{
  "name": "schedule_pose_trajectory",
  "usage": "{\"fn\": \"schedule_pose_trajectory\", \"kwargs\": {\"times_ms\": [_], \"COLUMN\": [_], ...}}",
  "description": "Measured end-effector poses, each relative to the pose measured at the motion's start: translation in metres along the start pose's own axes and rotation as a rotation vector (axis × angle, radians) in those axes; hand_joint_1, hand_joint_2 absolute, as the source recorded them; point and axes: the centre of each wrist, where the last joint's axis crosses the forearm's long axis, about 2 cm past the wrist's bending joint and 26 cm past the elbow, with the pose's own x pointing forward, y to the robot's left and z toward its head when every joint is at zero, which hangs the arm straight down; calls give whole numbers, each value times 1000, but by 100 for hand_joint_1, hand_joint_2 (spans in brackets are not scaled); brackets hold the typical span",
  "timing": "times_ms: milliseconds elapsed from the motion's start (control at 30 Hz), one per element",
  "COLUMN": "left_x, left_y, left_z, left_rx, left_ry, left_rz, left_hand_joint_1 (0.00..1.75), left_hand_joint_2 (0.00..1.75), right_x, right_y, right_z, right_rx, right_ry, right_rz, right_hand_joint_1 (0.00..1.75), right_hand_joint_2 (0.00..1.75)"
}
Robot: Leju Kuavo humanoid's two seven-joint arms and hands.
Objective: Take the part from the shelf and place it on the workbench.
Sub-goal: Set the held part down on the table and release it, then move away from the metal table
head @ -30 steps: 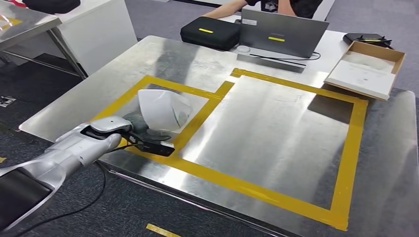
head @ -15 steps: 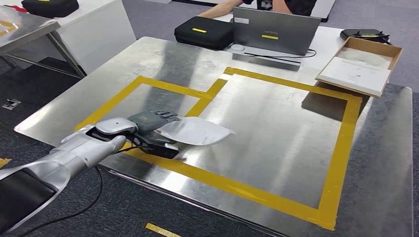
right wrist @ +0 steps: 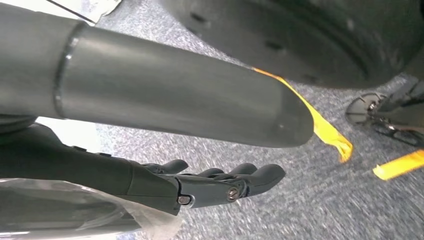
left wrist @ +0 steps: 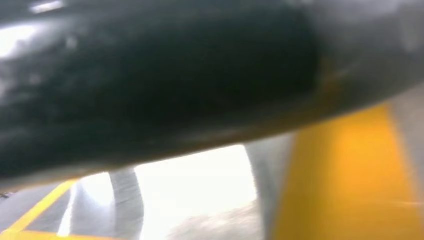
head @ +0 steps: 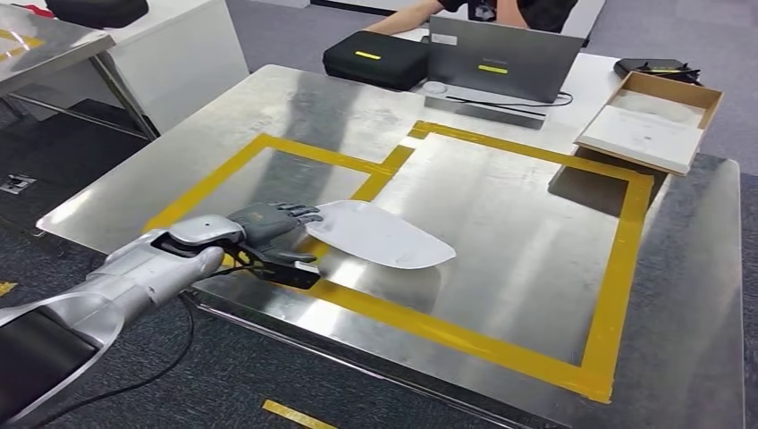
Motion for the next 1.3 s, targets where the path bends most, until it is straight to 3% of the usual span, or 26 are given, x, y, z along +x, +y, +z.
{"fn": "schedule_pose_trajectory", "kwargs": {"times_ms": [200,333,433,533,700,933,1133,1300], "left_x": [1,8,34,74,137,168,194,204], "left_y": [1,7,11,7,5,21,12,7], "left_z": [-1,-3,-9,-8,18,58,81,90], "left_rx": [40,205,422,643,988,1323,1418,1441], "left_ry": [-1,4,-9,-46,-126,-142,-132,-165], "left_rz": [-5,13,66,186,403,372,411,485], "left_hand_joint_1": [0,0,0,0,0,0,0,0], "left_hand_joint_2": [0,0,0,0,0,0,0,0], "right_x": [1,2,3,5,7,10,11,12], "right_y": [0,-1,2,7,15,23,26,25], "right_z": [0,0,0,0,-1,-2,-2,-2], "right_rx": [-4,-12,-20,-26,-28,-19,-21,-29], "right_ry": [-5,-7,-1,-4,-12,-20,-24,-30], "right_rz": [-3,-23,-51,-80,-117,-145,-160,-174], "right_hand_joint_1": [0,0,0,0,0,0,0,0], "right_hand_joint_2": [0,0,0,0,0,0,0,0]}}
